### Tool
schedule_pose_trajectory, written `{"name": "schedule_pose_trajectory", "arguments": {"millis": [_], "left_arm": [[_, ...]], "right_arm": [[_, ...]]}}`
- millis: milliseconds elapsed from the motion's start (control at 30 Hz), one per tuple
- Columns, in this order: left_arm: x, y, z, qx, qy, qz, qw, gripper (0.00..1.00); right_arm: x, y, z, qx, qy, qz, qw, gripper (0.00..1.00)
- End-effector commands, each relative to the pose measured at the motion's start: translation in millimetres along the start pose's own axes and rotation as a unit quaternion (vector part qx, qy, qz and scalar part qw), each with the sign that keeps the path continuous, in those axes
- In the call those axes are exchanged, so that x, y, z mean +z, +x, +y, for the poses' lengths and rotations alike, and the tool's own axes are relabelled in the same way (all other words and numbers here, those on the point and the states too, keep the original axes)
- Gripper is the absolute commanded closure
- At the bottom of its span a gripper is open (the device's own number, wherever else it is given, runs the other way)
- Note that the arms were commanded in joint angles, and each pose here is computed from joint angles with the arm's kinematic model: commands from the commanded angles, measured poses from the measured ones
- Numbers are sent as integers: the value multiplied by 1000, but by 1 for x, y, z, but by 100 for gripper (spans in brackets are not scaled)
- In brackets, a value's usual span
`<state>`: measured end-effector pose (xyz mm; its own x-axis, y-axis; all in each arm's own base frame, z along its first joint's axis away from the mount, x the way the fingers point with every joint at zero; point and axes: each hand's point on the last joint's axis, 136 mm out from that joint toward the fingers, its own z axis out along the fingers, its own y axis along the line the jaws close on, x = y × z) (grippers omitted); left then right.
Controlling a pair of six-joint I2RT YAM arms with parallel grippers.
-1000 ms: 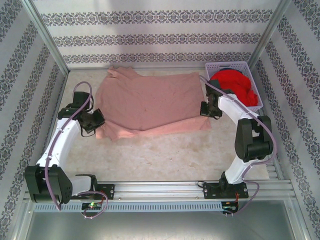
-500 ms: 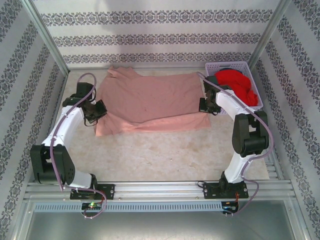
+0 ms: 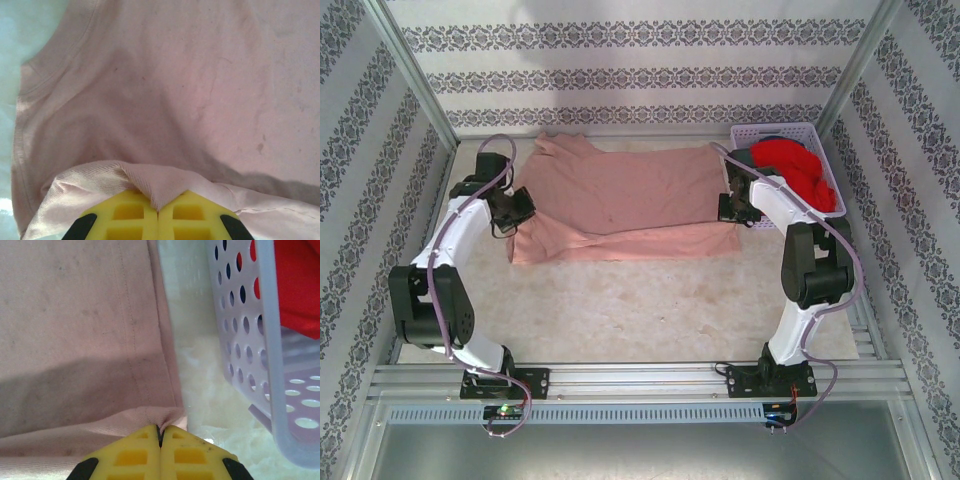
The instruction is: Fold the inside-out t-shirt
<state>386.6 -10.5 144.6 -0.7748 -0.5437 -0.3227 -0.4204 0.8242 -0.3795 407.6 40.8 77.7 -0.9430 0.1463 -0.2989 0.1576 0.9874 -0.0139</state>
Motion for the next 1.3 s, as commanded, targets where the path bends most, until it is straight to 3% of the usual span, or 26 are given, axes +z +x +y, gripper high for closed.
{"name": "schedule_pose_trajectory", "arguments": {"millis": [0,500,767,900,1000,1133,1267], "left_arm": [[0,-20,-10,-2,21,-21,1000,100],[14,-39,-14,-6,15,-25,1000,100],[36,-52,-15,-15,11,-22,1000,100],[56,-62,-13,-17,-2,-19,1000,99],[78,-73,-6,-23,-20,-22,999,87],[106,-95,-4,-30,-36,-29,998,59],[106,-100,-11,-28,-27,-25,999,43]], "right_arm": [[-1,-7,-1,-11,19,-4,1000,100],[11,-18,-6,-20,44,-5,999,100],[19,-28,-1,-26,48,-8,998,100],[29,-39,2,-31,56,-12,998,95],[32,-54,8,-41,65,-22,997,84],[16,-73,17,-64,73,-56,994,68],[-9,-74,26,-89,77,-88,989,57]]}}
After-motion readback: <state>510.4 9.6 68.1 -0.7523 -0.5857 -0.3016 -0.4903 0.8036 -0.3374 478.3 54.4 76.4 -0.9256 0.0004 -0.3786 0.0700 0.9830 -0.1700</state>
